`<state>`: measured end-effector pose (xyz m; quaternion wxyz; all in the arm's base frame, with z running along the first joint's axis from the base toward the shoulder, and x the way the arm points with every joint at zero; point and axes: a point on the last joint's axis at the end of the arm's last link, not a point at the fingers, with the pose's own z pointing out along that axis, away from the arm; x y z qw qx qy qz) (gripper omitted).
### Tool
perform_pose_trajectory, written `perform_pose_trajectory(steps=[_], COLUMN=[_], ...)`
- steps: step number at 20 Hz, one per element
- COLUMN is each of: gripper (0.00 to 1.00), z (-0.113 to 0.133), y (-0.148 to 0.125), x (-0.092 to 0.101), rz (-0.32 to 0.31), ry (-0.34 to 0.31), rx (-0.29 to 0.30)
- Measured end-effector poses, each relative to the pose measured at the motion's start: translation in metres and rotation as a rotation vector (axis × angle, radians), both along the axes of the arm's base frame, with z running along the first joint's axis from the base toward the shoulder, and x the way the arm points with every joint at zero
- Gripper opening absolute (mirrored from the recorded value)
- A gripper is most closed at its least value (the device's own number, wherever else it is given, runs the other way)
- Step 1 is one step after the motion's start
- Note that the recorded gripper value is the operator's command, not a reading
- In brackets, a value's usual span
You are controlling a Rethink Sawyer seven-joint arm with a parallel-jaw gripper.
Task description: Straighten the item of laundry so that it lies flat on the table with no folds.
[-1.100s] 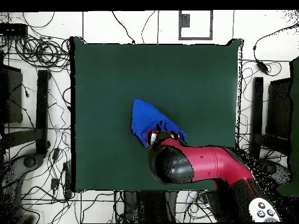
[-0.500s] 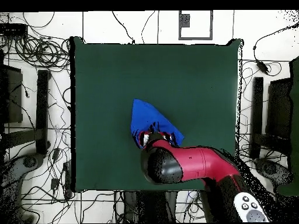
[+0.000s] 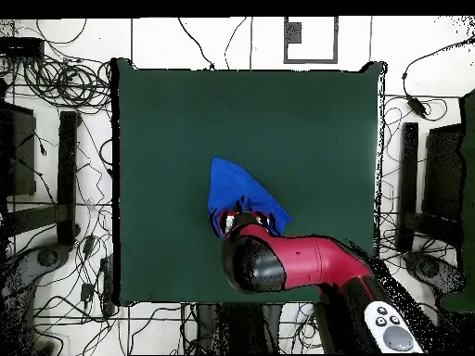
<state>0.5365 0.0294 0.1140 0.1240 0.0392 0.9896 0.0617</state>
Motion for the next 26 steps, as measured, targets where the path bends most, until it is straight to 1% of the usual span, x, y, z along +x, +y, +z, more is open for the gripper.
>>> perform_pose_trajectory(steps=[14,18,21,26], gripper=[0.00,0.00,0.00,0.00], z=[-0.001,-0.003,-0.006,-0.020], y=[-0.017,-0.023,-0.023,-0.019], x=[-0.003,-0.001,-0.001,-0.006], rz=[-0.036,-0.049,-0.053,-0.059], ry=[-0.006,-0.020,-0.025,-0.016], rx=[0.000,0.004,0.010,0.032])
